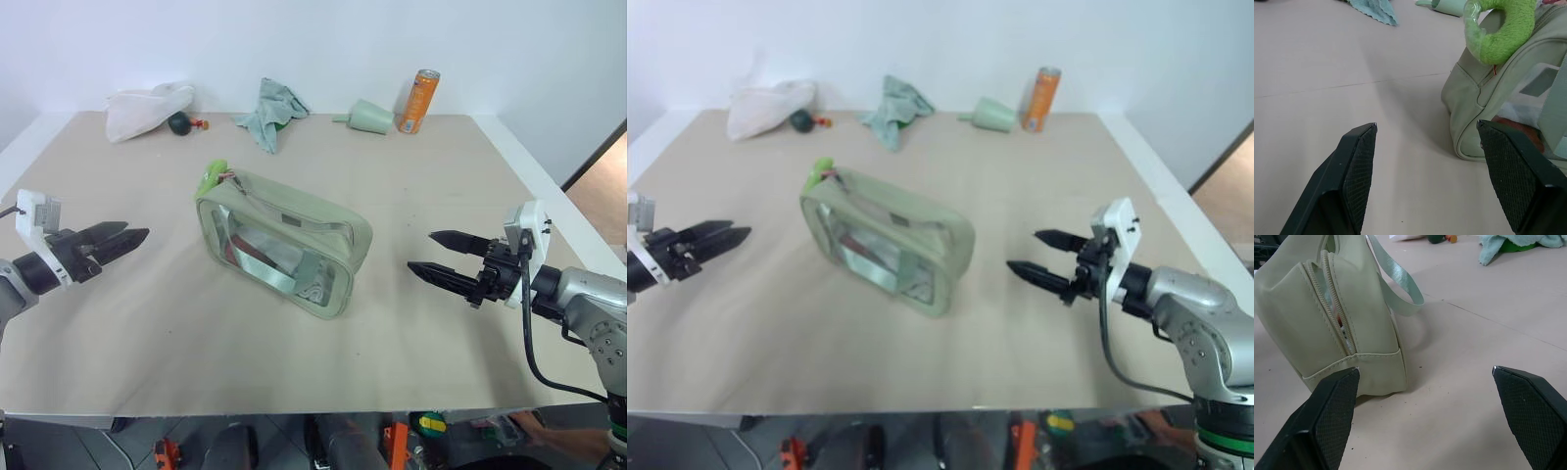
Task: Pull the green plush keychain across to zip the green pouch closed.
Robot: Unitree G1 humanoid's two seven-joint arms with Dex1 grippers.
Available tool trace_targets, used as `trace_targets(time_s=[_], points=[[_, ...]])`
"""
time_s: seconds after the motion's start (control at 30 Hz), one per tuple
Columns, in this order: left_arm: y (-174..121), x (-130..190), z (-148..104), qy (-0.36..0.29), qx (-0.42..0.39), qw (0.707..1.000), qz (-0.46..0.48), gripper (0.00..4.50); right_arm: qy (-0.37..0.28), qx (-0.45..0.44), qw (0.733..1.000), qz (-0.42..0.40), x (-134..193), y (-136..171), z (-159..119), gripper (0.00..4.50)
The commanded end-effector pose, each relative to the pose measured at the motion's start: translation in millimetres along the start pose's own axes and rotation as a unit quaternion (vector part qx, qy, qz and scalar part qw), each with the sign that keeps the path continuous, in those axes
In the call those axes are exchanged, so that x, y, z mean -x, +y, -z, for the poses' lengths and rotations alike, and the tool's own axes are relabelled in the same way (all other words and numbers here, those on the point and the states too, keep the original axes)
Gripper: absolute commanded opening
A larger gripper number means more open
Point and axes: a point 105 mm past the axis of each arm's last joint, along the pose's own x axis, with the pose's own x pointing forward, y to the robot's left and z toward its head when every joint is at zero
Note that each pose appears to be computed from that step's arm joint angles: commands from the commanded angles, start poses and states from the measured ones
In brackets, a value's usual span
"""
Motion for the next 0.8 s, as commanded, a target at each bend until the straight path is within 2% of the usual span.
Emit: trace_targets(time_s=[0.03, 0.13, 0.27, 0.37, 0.43, 0.6, 0.7, 0.8], points=[[-6, 6, -7, -0.005, -0.01, 1.0, 0.016, 3.37, -0.013, 0.032, 0.999, -0.003, 0, 4, -16, 4.5], [-17, 6, 4, 0.02, -0.017, 0.999, 0.042, 3.37, 0.0, 0.038, 0.999, -0.001, -2, 3, -12, 4.5], [-15, 3, 0, 0.005, -0.012, 0.999, 0.036, 3.37, 0.007, 0.042, 0.999, 0.0, -3, 2, -11, 4.5], [-28, 4, -11, -0.022, -0.079, 0.995, 0.065, 3.37, 0.011, 0.055, 0.998, 0.008, -4, -1, -14, 4.5], [-37, 5, -18, -0.032, -0.102, 0.99, 0.089, 3.37, 0.003, 0.06, 0.998, 0.008, -5, -3, -24, 4.5], [-63, 4, -46, -0.067, -0.118, 0.979, 0.153, 3.37, -0.057, 0.068, 0.994, -0.06, -9, 18, -76, 4.5], [-85, 3, -58, -0.072, -0.138, 0.965, 0.21, 3.37, -0.067, 0.093, 0.985, -0.132, -17, 44, -103, 4.5], [-105, 2, -64, -0.072, -0.163, 0.95, 0.256, 3.37, -0.057, 0.113, 0.973, -0.192, -30, 69, -113, 4.5]])
